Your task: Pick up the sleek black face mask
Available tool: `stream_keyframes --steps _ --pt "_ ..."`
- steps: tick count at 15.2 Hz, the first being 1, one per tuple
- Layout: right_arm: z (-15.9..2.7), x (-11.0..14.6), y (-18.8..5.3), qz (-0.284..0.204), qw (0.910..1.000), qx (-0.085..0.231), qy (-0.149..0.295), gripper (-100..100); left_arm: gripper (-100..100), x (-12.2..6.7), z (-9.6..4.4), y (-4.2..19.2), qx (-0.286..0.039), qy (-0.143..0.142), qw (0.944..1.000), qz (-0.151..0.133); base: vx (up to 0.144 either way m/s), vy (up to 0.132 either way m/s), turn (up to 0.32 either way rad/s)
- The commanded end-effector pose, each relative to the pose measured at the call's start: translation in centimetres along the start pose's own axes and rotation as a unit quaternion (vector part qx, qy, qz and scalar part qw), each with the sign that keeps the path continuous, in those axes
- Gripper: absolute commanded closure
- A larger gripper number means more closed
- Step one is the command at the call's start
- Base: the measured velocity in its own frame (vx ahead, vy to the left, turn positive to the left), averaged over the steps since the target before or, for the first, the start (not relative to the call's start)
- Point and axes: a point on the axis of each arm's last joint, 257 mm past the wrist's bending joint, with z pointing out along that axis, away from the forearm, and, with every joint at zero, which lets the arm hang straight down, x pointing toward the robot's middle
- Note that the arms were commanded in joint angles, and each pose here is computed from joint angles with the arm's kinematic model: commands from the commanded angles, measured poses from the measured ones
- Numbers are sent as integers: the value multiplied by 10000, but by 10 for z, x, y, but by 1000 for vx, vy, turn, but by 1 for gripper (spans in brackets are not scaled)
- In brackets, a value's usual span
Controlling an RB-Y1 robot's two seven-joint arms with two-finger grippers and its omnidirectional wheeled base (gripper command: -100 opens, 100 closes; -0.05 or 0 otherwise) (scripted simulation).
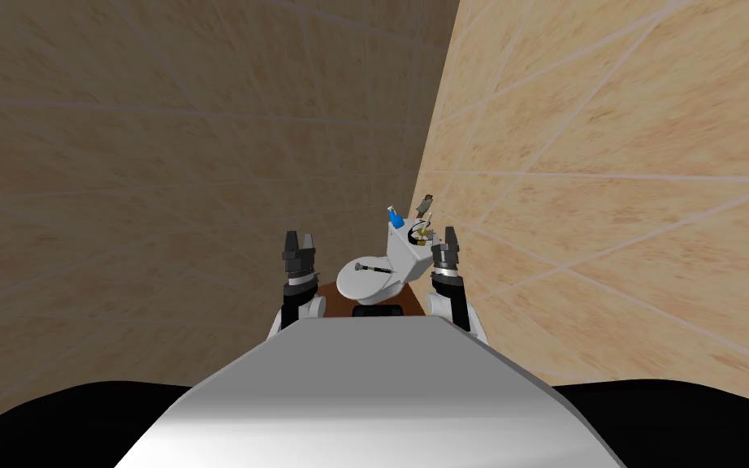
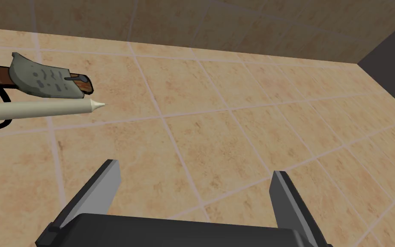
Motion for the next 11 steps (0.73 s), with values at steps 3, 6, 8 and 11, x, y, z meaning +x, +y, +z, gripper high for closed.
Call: stream_keyframes --steps 3,6,8,11 --pt "1 11 -4 -388 9984 -20 408 -100 0 0 0 0 0 0 10000 0 -11 8 6" --pt "1 23 -11 -865 9931 -41 792 -100 0 0 0 0 0 0 10000 0 -21 17 6" --pt "1 29 -16 -1151 9884 -56 986 -100 0 0 0 0 0 0 10000 0 -29 19 12" --pt "1 40 -28 -1802 9741 -99 1365 -100 0 0 0 0 0 0 10000 0 -39 25 12"
